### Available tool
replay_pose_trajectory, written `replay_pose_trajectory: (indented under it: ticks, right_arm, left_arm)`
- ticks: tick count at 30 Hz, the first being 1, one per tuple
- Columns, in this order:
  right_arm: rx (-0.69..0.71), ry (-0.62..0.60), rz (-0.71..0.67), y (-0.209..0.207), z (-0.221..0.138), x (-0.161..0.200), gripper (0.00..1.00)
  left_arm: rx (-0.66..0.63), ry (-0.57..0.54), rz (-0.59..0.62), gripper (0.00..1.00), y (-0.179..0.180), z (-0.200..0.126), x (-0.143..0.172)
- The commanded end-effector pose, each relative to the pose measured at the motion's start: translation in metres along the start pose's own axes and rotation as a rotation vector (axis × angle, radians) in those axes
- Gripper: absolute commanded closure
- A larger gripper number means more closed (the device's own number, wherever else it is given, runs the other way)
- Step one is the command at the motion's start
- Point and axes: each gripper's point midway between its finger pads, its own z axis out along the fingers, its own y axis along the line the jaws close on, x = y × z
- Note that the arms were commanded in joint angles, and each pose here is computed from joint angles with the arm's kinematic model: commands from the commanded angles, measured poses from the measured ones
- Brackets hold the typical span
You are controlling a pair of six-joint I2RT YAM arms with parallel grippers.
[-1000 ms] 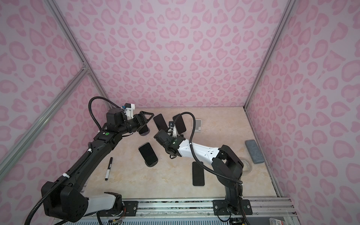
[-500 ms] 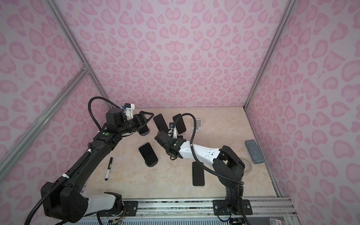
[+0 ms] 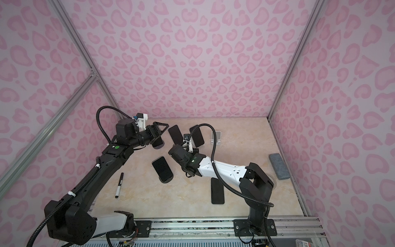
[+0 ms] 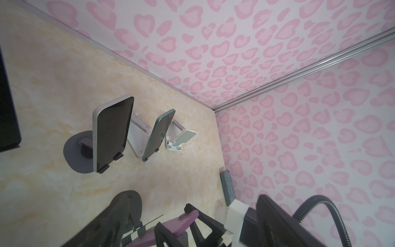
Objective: Remove the phone from the phone stand
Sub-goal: Remove the phone from the phone stand, then place the phone at the bottom-center of the table.
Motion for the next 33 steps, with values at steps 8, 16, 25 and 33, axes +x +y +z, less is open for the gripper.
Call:
replay_pose_trajectory:
  ticks: [8, 16, 25, 33]
  right_arm:
    - [0.011, -0.075, 0.016, -0.013, -0.023, -0.018, 0.28]
    - [0.024, -0.113, 0.039, -0.037, -0.05, -0.02, 0.29]
    - [0.101, -0.137, 0.045, -0.093, -0.078, -0.009, 0.29]
    - [0.132, -0.146, 0.061, -0.129, -0.096, 0.003, 0.29]
  left_arm:
    - [0.04, -0.007, 0.036, 0.04, -0.009, 0.001, -0.003]
    - [0.071, 0.054, 0.074, 0.04, -0.021, 0.011, 0.014]
    - [0.098, 0.161, 0.139, 0.05, -0.039, 0.029, 0.054]
    - [0.124, 0.201, 0.168, 0.05, -0.051, 0.032, 0.068]
